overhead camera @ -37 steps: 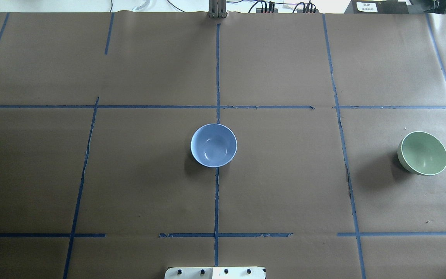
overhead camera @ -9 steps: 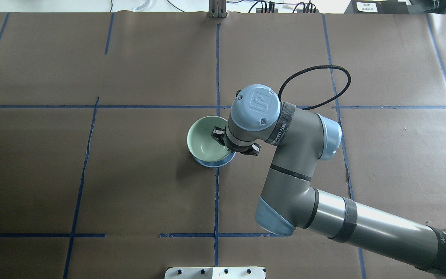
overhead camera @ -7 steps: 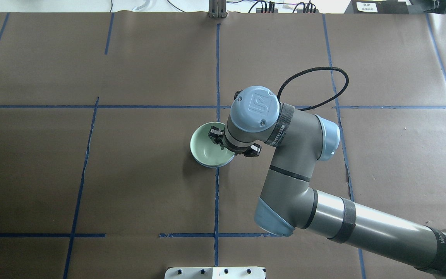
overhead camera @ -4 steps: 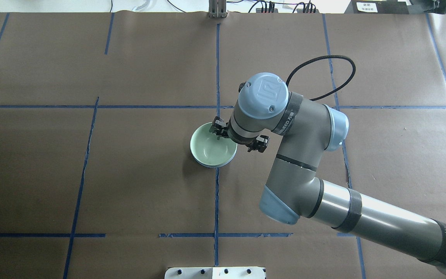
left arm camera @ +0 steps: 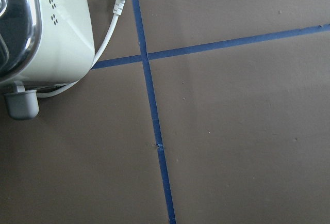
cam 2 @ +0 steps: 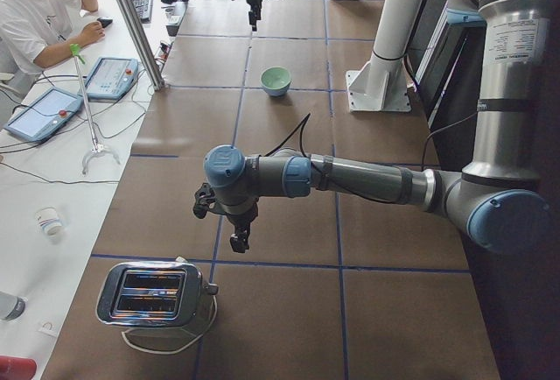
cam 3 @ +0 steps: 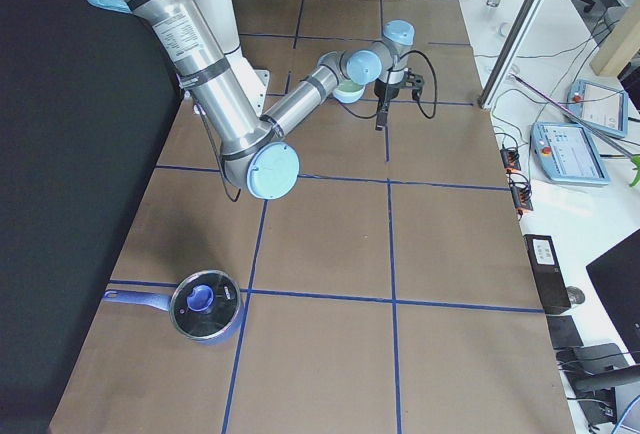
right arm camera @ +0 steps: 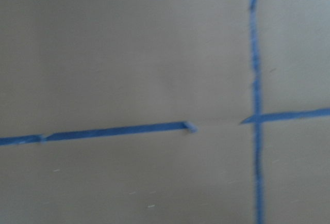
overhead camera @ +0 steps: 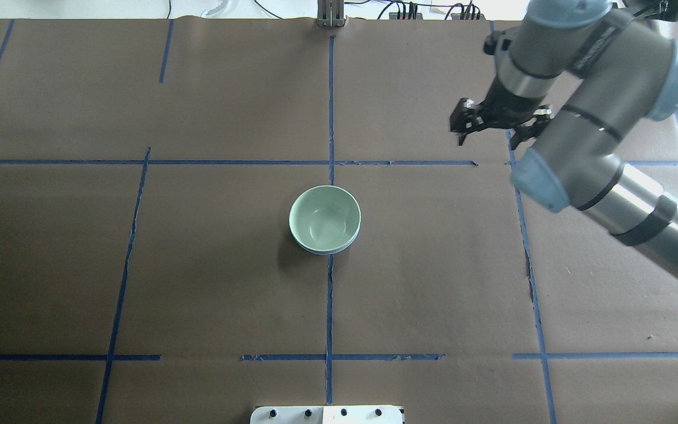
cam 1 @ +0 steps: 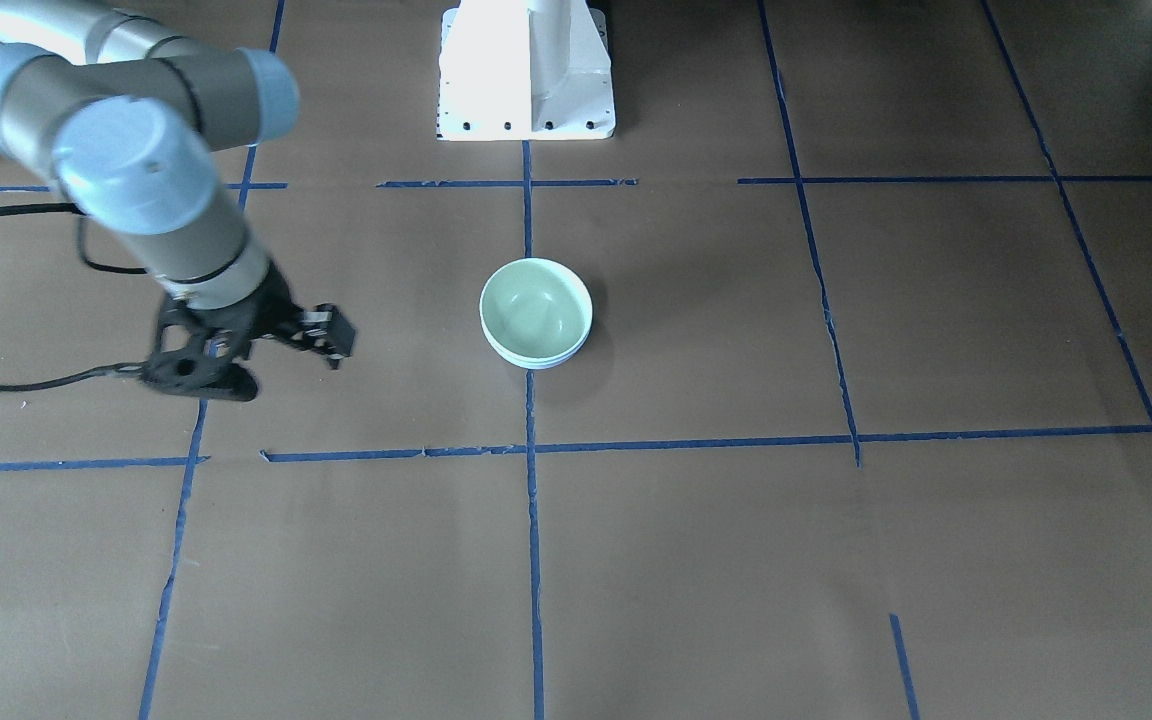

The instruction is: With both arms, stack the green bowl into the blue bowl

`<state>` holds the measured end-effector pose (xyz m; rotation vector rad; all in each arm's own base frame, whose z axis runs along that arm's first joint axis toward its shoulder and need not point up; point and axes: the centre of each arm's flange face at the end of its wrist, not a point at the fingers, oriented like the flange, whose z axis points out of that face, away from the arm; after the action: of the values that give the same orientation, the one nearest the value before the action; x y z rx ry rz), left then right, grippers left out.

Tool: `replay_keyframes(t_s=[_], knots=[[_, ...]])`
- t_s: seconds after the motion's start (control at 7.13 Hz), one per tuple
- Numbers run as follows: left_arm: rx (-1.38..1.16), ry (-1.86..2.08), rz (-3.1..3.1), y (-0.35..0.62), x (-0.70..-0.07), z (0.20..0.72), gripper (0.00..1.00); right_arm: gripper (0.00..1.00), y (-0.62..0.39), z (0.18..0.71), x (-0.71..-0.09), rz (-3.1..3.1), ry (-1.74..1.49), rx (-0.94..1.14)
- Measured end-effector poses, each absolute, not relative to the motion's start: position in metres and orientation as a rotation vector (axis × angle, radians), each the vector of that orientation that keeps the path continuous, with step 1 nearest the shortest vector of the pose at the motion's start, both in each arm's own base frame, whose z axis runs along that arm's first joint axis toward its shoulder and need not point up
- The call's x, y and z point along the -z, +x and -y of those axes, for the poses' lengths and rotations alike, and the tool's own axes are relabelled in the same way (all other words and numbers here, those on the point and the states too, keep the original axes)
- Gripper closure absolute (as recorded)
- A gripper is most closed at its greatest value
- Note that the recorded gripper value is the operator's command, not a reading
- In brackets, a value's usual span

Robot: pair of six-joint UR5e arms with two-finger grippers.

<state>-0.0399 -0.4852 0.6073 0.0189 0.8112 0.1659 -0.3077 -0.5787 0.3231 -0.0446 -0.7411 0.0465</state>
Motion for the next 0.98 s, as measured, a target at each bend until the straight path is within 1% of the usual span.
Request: replay_keyframes(t_s=[0.14, 0.28, 0.42, 0.7, 0.84, 0.98], knots=[[-0.168, 0.022, -0.789, -0.042, -0.610, 0.484, 0.00, 0.00, -0.234, 0.596, -0.370, 0.701, -0.022, 0.047], [-0.174, 0.033, -0.768, -0.043, -0.614, 0.482, 0.00, 0.00, -0.167, 0.601, -0.414, 0.678, -0.014, 0.129], [-0.179, 0.046, -0.759, -0.044, -0.617, 0.479, 0.00, 0.00, -0.104, 0.592, -0.461, 0.680, -0.014, 0.202], [-0.174, 0.045, -0.757, -0.045, -0.627, 0.467, 0.00, 0.00, -0.004, 0.542, -0.554, 0.700, -0.016, 0.291], [-0.172, 0.038, -0.754, -0.046, -0.632, 0.459, 0.00, 0.00, 0.022, 0.515, -0.588, 0.706, -0.010, 0.300], [-0.173, 0.041, -0.752, -0.047, -0.631, 0.454, 0.00, 0.00, 0.032, 0.495, -0.609, 0.709, 0.007, 0.295]])
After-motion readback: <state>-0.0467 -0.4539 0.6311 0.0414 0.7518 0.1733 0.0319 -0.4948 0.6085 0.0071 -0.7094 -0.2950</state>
